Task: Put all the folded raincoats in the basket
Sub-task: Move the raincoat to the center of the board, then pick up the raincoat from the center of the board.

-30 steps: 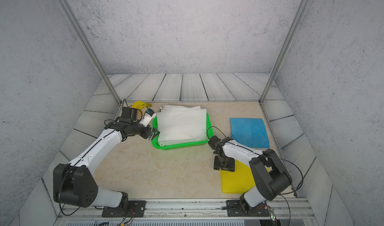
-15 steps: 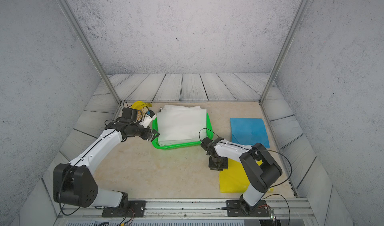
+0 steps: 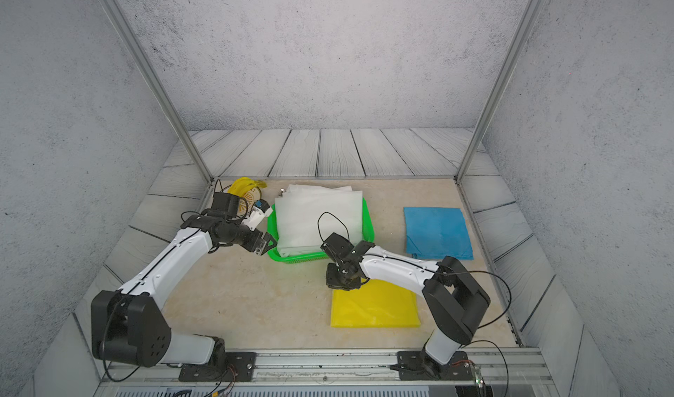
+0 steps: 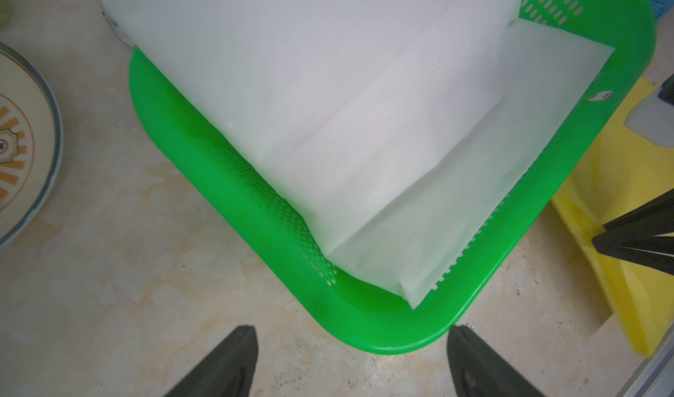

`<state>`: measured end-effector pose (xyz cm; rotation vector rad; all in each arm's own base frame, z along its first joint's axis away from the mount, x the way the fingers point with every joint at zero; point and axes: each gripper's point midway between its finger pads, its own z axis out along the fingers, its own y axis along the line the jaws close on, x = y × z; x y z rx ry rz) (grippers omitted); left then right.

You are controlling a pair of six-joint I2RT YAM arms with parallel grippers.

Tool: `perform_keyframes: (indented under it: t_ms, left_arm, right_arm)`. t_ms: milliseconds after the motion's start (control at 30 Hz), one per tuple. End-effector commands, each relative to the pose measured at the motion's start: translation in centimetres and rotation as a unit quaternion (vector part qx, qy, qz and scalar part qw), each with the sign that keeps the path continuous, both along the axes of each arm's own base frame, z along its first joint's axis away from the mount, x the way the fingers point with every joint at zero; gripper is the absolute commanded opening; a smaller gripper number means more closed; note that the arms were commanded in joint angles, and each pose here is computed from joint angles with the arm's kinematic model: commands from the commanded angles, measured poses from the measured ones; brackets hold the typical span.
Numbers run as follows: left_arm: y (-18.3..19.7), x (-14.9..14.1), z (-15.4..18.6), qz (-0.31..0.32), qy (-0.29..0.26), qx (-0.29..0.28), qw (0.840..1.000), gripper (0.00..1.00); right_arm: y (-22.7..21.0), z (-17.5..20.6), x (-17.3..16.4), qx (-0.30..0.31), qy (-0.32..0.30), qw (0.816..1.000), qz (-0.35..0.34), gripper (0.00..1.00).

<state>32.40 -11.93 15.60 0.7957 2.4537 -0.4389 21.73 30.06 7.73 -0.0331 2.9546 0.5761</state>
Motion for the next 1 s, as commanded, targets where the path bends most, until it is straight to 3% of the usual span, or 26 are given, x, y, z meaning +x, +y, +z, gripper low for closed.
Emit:
perform_keyframes:
  t_ms: [0, 133, 300, 467, 733, 967]
  left_arm:
    - [-0.7, -3.4, -0.8, -0.036, 0.049, -0.024, 0.998, 0.87]
    - [-2.5, -6.3, -1.1, -0.068, 0.097, -0.074, 0.990, 0.86]
    - [-5.9, -9.1, -1.4, -0.120, 0.143, -0.102, 0.977, 0.86]
    - [-9.7, -10.8, -3.8, -0.143, 0.181, -0.092, 0.969, 0.86]
    - [-13.2, -11.4, -6.7, -0.141, 0.191, -0.075, 0.969, 0.87]
    - [-15.4, -11.4, -9.5, -0.141, 0.187, -0.043, 0.971, 0.87]
  right_arm:
    - [1.5, 0.9, -0.1, 0.038, 0.007, 0.999, 0.015, 0.44]
    - [-2.3, 1.8, -0.9, 0.005, -0.012, 1.000, 0.015, 0.54]
    - [-12.3, 2.4, -1.2, -0.084, -0.023, 0.995, -0.052, 0.59]
    - [-19.6, 0.5, -1.5, -0.056, -0.001, 0.985, -0.161, 0.61]
    - [-23.6, -2.3, -0.6, -0.033, 0.033, 0.976, -0.215, 0.67]
    - [-23.6, -5.9, -0.3, -0.024, 0.095, 0.979, -0.178, 0.71]
